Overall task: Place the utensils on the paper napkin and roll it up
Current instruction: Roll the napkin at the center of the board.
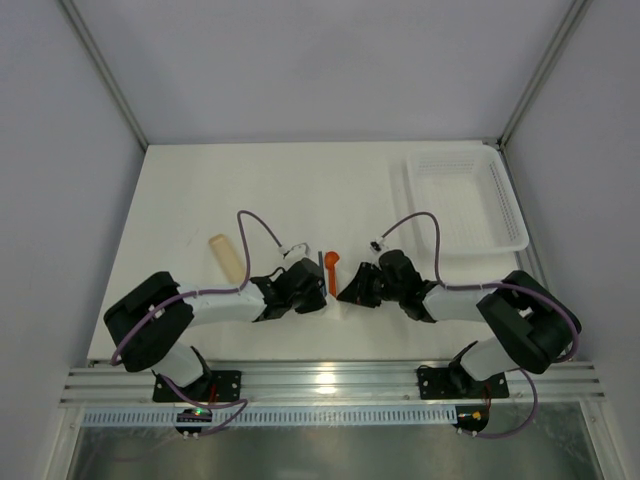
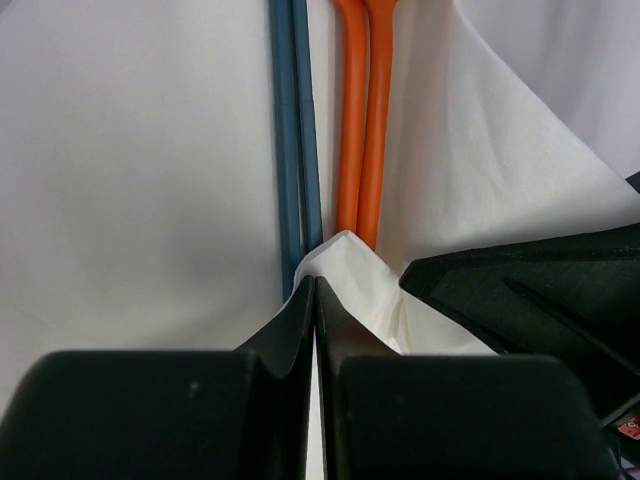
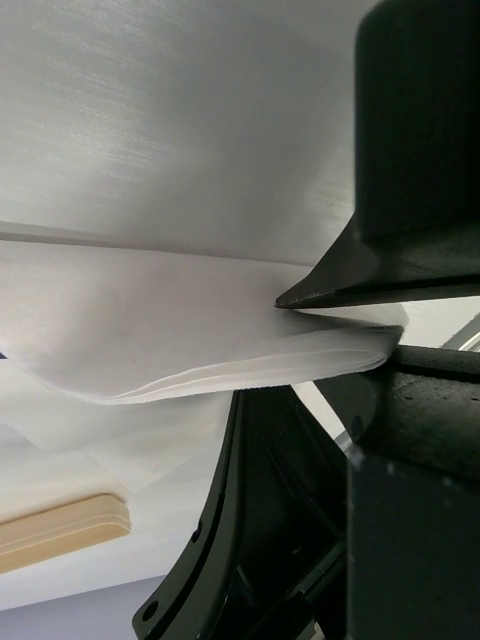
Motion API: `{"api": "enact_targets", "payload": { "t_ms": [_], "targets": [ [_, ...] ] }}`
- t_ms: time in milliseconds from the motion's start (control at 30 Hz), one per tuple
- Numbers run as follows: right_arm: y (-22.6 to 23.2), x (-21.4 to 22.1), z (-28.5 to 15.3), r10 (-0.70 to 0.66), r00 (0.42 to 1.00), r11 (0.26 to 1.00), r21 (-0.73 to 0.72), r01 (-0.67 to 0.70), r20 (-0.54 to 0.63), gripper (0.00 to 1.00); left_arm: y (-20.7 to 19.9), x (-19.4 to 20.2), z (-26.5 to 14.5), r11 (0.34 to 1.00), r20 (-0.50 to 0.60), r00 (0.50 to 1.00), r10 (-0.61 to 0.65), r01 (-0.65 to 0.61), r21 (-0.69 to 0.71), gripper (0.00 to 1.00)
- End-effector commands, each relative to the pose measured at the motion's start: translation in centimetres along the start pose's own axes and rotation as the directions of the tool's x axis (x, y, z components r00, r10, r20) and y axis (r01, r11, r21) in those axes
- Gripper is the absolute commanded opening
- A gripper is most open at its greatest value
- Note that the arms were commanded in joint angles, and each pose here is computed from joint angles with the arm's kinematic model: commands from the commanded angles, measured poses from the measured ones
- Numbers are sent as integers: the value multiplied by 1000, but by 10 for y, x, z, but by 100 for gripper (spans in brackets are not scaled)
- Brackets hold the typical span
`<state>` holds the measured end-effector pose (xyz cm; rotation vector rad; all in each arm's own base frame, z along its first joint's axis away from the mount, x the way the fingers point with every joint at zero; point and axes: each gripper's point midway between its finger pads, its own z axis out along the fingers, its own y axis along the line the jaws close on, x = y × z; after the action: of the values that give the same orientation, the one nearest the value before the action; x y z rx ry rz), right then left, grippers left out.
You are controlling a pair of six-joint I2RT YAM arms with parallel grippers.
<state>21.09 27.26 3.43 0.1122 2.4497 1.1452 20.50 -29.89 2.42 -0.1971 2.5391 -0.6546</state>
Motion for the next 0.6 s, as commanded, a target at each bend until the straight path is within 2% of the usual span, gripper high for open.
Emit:
{"api": "enact_targets", "payload": {
  "t_ms": [0, 567],
  "targets": [
    [11, -10, 1, -55, 998, 998, -11, 55, 35, 23, 12, 4, -4, 999, -4, 1000, 15, -16, -45, 0],
    [22, -3, 0, -109, 994, 994, -22, 109, 8, 37, 12, 4, -5, 999, -1, 1000, 13, -13, -46, 0]
  ]
}}
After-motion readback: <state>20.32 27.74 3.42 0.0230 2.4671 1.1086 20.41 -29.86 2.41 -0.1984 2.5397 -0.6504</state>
